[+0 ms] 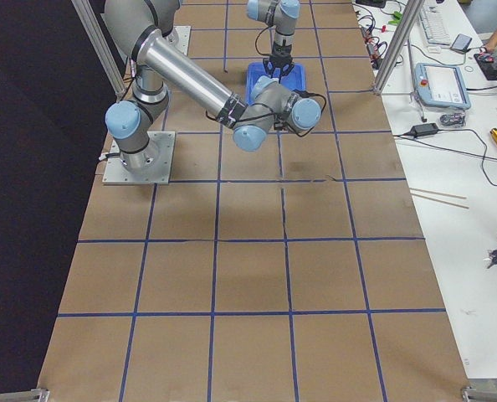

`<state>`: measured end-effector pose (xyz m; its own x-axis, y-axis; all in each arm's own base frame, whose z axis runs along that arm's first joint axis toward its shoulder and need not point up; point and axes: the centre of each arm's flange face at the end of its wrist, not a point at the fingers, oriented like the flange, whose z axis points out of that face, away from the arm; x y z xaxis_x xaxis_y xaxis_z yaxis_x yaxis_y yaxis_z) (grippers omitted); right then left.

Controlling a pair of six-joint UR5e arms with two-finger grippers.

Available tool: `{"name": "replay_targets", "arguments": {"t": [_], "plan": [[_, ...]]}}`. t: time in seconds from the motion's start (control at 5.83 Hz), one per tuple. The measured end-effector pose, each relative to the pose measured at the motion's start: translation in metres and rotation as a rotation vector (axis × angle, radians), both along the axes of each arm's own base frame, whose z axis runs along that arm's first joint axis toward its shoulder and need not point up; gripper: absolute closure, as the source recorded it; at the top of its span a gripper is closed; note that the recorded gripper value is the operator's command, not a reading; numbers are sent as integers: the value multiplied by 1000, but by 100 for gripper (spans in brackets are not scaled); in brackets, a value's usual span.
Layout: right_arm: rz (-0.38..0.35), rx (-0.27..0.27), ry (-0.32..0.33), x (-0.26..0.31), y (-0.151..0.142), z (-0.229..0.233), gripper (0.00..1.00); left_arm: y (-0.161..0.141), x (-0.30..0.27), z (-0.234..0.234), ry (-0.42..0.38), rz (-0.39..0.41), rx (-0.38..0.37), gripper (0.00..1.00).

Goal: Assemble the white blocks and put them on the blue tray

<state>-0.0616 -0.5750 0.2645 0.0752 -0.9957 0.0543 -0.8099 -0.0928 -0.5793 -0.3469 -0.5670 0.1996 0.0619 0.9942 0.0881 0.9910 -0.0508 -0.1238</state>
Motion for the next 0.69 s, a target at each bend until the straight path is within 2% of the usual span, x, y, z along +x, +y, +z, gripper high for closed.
{"name": "replay_targets", "arguments": {"t": [0.17, 0.34, 0.51, 0.69], "plan": [[6, 2, -2, 7, 4, -7, 86, 1, -6, -8, 0, 6, -7, 84], [27, 6, -4, 21, 5, -10, 89, 2, -9, -12, 0, 10, -7, 33], [60, 16, -6, 42, 6, -14, 89, 2, -10, -13, -1, 13, -9, 13], [82, 31, -13, 58, 12, -20, 88, 3, -10, -9, -2, 18, -12, 12]]}}
